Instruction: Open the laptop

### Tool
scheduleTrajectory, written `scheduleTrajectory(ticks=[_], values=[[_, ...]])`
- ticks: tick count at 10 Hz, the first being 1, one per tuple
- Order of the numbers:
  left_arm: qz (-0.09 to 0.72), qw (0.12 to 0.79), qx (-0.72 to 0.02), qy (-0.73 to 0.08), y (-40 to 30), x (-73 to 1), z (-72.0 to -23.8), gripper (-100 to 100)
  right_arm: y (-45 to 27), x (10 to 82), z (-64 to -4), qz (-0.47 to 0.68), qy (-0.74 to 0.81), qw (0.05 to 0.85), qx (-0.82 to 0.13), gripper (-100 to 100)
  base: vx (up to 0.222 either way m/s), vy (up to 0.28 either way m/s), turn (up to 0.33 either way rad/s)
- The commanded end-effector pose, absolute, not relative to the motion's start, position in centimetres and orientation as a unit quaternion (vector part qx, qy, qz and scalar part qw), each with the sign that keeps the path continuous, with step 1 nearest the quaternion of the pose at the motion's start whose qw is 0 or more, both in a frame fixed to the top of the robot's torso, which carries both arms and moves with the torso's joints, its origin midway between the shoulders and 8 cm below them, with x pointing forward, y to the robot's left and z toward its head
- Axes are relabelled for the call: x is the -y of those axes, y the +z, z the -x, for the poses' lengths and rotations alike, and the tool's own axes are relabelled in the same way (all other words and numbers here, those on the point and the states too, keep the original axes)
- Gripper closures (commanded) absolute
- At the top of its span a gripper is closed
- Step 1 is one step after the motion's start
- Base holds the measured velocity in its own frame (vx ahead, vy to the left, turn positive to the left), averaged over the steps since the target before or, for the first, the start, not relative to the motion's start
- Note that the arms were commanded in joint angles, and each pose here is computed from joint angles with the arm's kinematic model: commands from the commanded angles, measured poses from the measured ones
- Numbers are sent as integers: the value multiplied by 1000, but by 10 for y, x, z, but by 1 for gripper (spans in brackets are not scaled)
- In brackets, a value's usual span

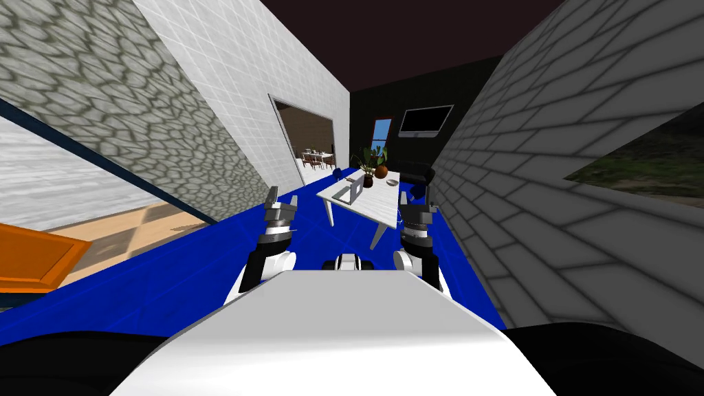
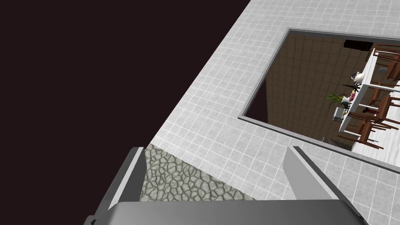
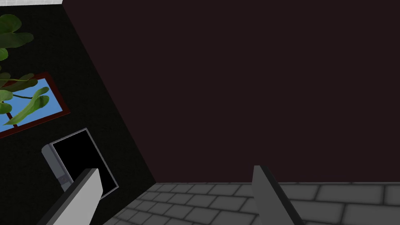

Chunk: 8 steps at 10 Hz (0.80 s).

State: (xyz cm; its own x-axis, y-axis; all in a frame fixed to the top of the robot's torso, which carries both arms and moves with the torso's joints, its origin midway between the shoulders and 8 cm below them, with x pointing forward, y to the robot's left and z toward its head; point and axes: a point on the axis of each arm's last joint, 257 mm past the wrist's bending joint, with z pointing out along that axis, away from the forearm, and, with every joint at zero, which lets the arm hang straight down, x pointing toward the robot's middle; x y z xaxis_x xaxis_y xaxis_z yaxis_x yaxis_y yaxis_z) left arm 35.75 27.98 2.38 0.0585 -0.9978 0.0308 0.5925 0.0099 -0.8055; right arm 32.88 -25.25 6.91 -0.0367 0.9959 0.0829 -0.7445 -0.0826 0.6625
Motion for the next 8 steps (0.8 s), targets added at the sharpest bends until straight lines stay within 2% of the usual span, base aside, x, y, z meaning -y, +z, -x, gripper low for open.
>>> scheduleTrajectory(ticks=[1, 8], values=[[332, 640, -331, -609, 14, -271, -366, -100, 69, 253, -329, -275, 683, 637, -229, 0, 43, -21, -104], [343, 624, -413, -567, -26, -251, -399, -100, 69, 253, -329, -275, 683, 637, -229, 0, 73, -18, -151]])
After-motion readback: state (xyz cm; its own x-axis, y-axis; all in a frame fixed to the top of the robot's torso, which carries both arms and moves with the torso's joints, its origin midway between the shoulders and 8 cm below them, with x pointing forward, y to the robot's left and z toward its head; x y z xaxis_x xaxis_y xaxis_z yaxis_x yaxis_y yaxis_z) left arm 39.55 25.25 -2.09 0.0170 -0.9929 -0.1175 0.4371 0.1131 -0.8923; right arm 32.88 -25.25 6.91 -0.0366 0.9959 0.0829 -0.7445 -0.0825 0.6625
